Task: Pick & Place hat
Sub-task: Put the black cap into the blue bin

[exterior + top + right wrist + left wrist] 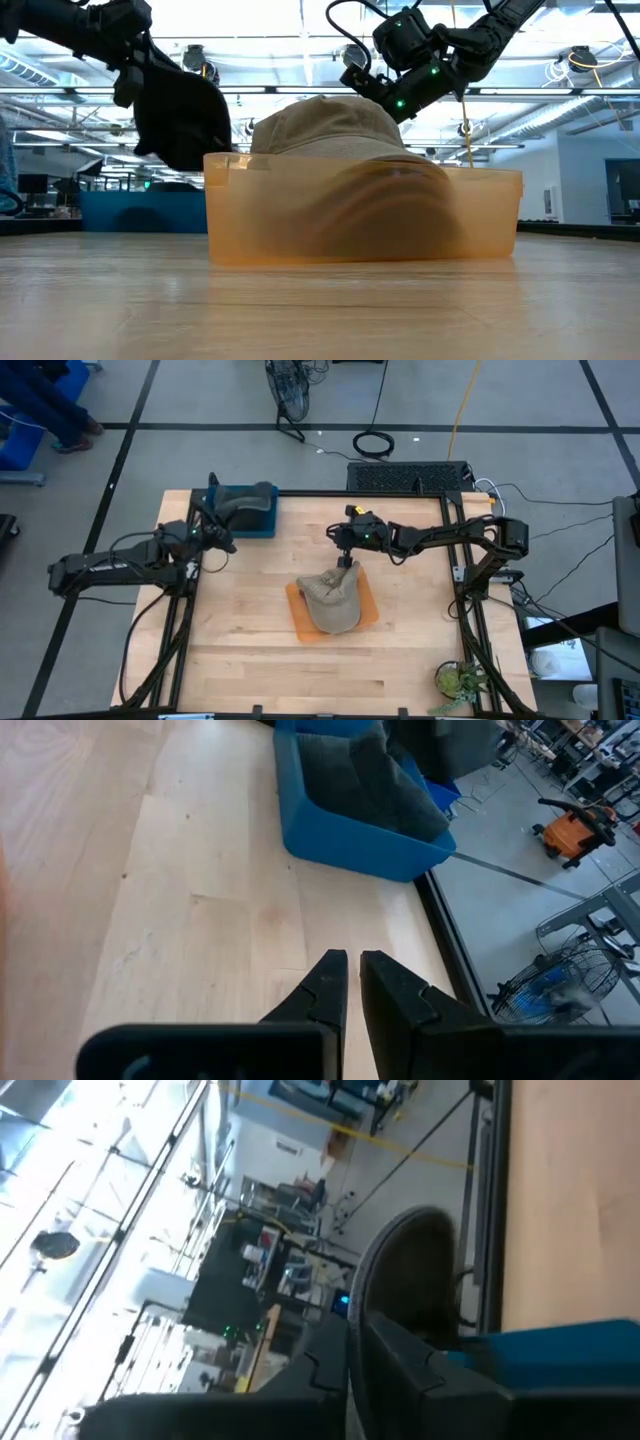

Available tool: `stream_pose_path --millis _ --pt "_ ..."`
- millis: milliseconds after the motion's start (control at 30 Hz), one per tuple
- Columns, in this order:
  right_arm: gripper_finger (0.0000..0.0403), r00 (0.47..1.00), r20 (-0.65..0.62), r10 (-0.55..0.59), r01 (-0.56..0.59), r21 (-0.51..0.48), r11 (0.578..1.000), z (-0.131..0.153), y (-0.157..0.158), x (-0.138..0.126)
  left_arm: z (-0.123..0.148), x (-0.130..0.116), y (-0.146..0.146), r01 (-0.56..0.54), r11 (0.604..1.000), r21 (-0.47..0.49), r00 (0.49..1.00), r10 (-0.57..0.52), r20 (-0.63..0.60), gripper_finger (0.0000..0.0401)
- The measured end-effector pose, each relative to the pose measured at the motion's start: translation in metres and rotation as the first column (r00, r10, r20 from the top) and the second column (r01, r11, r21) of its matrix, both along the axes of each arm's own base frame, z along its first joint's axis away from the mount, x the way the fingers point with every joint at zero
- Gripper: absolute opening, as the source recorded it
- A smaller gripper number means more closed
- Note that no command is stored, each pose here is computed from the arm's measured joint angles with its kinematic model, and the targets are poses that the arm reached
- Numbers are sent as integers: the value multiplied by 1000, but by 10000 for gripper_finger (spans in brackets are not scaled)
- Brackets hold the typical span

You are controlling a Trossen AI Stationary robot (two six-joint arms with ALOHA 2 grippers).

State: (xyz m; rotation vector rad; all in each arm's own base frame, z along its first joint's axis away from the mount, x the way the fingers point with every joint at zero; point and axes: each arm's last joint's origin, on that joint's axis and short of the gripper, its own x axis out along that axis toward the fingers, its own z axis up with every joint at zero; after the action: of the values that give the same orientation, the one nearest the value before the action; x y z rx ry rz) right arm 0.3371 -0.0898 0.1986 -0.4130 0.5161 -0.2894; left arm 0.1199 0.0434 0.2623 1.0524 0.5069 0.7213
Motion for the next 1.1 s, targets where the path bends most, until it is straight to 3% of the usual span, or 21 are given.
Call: stream_pose_path --millis 100,300,467,633,767,867,1000,1100 --pt "20 1000 13 -6 6 -5 1000 1 -2 0 -1 -1 4 -33 999 -8 999 33 -2 40" --pt "20 1000 19 -6 6 -7 1000 2 -3 0 -12 -1 16 -97 993 -74 993 92 -72 12" --pt "20 1000 24 -2 3 -16 1000 3 -3 0 -25 1 22 -131 987 -92 988 122 -99 30" --pt "20 999 45 1 0 -30 1000 5 -3 1 -35 3 24 -27 993 -118 997 19 -73 32" --pt "20 998 66 8 -5 -51 999 7 -3 2 -37 1 27 -53 988 -147 998 46 -50 13" --pt "20 997 70 11 -7 -60 998 8 -4 2 -37 1 28 -2 983 -181 1000 -2 -22 12" --pt "20 998 68 13 -8 -63 998 8 -4 2 -37 3 27 110 971 -211 994 -112 1 28" --pt "20 998 67 13 -9 -63 998 8 -3 2 -37 3 26 127 968 -216 992 -130 2 37"
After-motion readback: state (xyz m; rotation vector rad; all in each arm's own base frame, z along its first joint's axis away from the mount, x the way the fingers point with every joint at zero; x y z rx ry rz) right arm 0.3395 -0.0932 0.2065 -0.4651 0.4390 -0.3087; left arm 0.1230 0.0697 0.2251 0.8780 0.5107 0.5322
